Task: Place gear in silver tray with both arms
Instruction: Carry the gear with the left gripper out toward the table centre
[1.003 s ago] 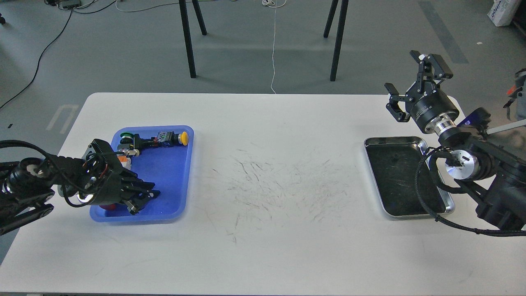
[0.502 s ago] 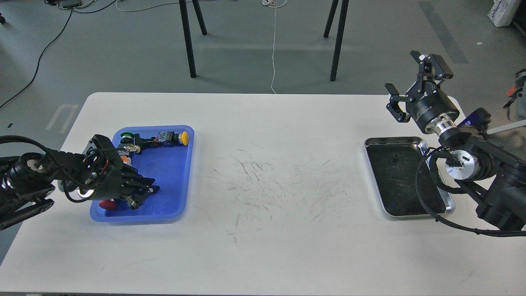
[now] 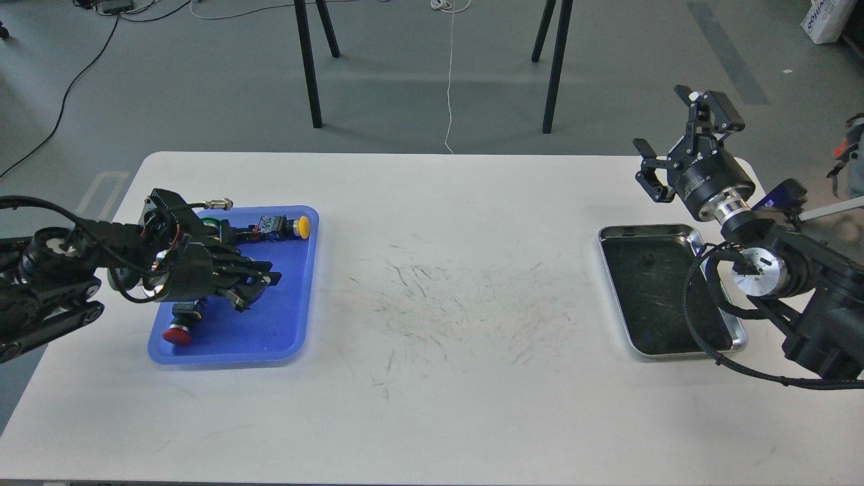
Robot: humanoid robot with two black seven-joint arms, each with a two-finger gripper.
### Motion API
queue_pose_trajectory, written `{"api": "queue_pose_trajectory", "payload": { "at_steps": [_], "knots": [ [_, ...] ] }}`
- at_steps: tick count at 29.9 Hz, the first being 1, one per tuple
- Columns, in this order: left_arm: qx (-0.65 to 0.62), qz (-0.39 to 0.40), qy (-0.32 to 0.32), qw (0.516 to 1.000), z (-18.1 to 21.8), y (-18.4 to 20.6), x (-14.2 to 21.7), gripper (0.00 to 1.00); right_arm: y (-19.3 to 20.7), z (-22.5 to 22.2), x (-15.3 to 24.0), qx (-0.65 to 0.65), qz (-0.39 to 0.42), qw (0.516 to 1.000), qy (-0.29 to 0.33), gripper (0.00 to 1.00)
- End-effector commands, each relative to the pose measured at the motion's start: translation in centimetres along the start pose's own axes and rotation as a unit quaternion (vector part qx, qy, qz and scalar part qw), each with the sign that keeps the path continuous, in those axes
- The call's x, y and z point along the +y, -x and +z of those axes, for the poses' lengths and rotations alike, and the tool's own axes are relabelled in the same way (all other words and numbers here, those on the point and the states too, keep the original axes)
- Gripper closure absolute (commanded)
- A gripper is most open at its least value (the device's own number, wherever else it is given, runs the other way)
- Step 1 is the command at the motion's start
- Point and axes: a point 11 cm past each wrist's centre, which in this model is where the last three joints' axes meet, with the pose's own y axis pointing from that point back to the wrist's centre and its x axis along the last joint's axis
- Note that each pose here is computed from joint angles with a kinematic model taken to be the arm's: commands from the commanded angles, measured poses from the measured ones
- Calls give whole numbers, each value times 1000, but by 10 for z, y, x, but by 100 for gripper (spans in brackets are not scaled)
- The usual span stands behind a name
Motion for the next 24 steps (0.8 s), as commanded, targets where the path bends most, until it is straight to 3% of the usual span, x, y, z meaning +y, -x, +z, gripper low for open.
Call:
{"api": "queue_pose_trajectory", "payload": {
  "at_steps": [1,16,24],
  "knots": [
    [32,16,16,999,10,-11,-10,77,0,2,1,0,0,1000,3,2],
    [88,55,100,990,62,-73,-51,76,-3,5,4,-1,4,1000,6,2],
    [96,56,130,985,85,-86,-67,76,-4,7,5,-1,5,1000,7,2]
  ]
}}
